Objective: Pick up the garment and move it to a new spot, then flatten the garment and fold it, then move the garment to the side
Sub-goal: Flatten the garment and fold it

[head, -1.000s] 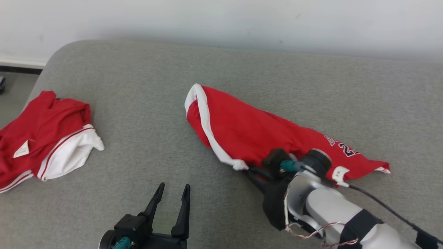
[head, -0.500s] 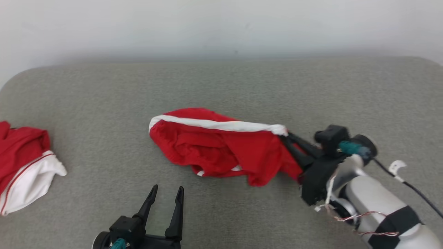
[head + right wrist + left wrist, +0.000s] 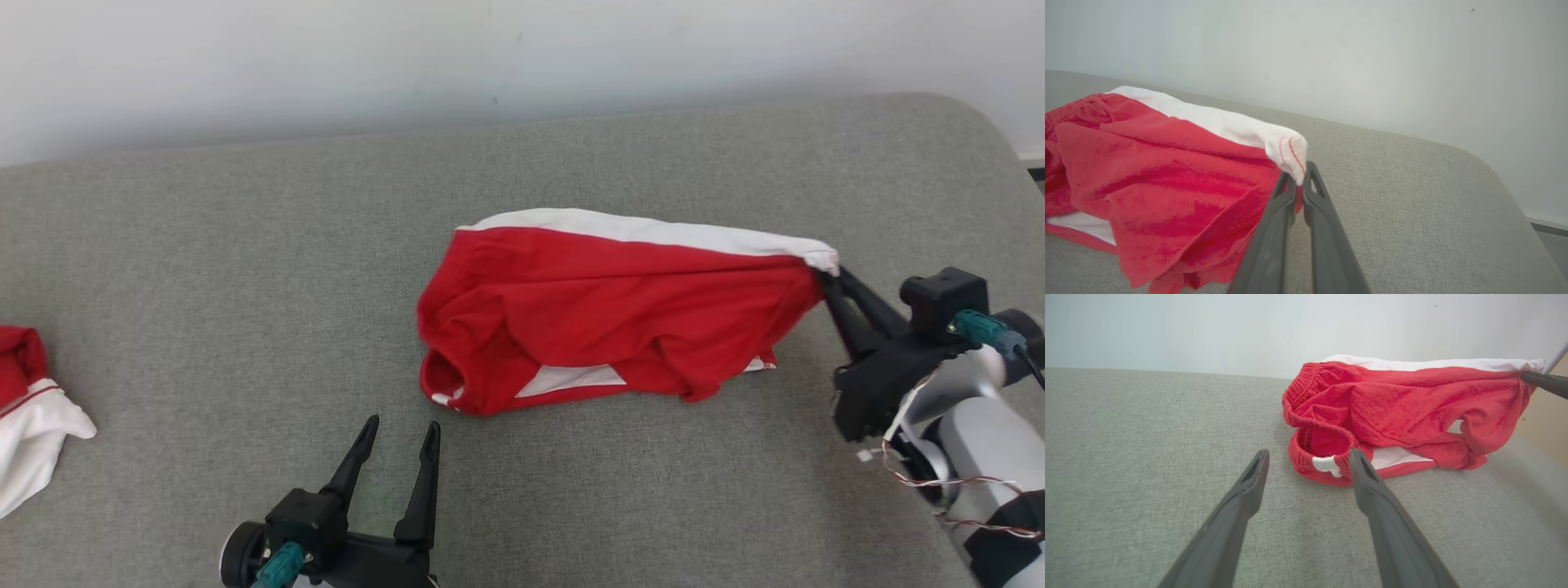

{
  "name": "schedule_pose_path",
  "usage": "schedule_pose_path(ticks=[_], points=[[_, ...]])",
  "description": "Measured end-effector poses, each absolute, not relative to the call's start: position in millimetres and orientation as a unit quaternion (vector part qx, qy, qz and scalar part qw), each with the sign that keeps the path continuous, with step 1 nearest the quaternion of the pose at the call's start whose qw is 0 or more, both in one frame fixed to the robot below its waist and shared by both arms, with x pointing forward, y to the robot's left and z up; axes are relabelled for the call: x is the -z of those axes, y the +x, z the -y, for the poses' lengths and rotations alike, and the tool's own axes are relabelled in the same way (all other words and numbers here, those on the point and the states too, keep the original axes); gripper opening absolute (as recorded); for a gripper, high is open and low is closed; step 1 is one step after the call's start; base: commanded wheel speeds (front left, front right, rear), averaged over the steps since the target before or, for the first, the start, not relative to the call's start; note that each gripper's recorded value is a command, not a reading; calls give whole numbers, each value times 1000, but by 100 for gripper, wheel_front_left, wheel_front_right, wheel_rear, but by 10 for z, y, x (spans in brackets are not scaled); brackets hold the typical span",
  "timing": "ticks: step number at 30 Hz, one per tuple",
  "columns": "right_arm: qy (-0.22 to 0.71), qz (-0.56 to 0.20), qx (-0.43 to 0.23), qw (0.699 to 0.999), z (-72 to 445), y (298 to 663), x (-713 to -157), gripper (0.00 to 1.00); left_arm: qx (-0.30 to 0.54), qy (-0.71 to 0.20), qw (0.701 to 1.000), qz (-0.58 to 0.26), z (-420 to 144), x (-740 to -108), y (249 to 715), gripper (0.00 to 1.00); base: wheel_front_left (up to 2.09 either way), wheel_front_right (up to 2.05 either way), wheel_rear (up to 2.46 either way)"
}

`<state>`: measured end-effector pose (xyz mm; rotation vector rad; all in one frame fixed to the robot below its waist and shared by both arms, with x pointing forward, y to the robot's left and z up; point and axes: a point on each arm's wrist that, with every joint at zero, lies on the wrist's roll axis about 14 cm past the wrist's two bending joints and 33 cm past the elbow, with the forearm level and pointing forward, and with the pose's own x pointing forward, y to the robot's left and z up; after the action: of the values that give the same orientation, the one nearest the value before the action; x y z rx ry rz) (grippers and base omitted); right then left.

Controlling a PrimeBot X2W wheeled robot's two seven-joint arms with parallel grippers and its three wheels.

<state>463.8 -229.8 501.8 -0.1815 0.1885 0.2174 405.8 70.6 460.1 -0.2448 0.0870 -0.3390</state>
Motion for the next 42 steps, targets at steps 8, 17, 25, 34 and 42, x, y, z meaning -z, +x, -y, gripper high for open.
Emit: schedule_pose_path(ticks=[8, 17, 25, 34, 42], points=[[-92, -73, -59, 991, 2603, 4674, -5022, 100, 180, -120, 975, -53, -622, -4524, 4131, 100, 0, 0, 0], [-88, -52, -44, 994, 2594, 4714, -4961, 100, 184, -120, 974, -58, -593, -4479, 4179, 100, 0, 0, 0], [-63, -66, -60, 994, 2391, 4733, -4782, 100, 197, -108, 974, -31, -547, -4636, 4363, 100, 0, 0, 0], [-45, -87, -74, 992, 2236, 4753, -4538, 100, 247, -61, 967, -2, -260, -4861, 4900, 100, 0, 0, 0], [-35, -95, -73, 992, 2206, 4723, -4429, 100, 276, -36, 956, -92, 27, -4821, 5446, 100, 0, 0, 0]])
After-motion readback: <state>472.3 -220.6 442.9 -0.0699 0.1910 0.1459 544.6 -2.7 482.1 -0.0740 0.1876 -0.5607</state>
